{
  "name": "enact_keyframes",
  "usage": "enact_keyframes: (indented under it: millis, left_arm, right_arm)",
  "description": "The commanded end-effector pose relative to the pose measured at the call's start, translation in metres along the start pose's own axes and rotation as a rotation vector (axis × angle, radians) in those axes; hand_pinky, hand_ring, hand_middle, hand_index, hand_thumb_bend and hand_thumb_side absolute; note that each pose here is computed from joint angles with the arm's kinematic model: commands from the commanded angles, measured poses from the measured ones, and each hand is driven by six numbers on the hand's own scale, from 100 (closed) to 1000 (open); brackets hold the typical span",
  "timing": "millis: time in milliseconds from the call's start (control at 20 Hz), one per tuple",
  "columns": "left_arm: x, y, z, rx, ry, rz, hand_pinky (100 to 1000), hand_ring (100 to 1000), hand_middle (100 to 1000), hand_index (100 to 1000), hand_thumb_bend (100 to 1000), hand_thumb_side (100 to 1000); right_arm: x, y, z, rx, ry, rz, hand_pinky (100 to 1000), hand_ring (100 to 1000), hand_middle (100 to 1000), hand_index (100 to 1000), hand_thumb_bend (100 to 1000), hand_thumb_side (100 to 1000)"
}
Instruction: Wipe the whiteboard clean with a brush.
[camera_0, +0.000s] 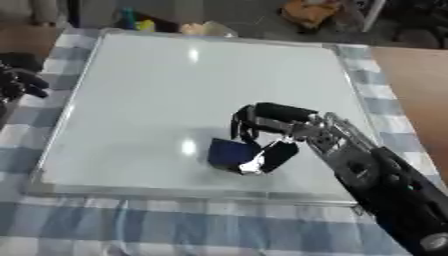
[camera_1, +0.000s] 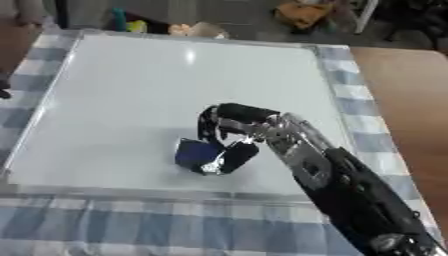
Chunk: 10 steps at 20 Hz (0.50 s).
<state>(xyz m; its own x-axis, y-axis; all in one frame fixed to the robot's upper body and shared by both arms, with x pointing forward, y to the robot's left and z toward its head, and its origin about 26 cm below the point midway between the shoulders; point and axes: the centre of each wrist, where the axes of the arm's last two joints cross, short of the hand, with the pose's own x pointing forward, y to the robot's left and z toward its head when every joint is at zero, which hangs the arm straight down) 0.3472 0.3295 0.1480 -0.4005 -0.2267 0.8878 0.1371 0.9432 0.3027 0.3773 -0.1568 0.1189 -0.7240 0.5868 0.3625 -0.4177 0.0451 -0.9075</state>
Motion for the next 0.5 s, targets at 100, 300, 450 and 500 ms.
enact_keyframes:
  millis: [100,300,450,500]
  left_arm:
    - [0.0101,0.0040,-0.0051,-0.004,-0.033,-0.012,556,572,620,729,676,968]
    - [0.0100,0.0038,-0.0052,-0.005,-0.033,-0.011,556,572,620,729,676,969]
    - [0.0100,0.0038,-0.0052,-0.005,-0.033,-0.011,556,572,620,729,676,969]
    - [0.0099,0.0038,-0.0052,-0.005,-0.033,-0.011,556,573,620,729,676,969]
  right_arm:
    - [-0.0047,-0.0031,0.0008,0.002,0.014,0.022,531,608,620,263,374,475]
    - [-0.0087,-0.0012,0.0008,0.005,0.017,0.024,530,606,617,261,372,473]
    - [-0.0099,-0.0005,0.0007,0.006,0.017,0.027,530,606,617,261,372,473]
    - [-0.0104,0.0002,0.0006,0.008,0.018,0.027,532,607,618,261,373,473]
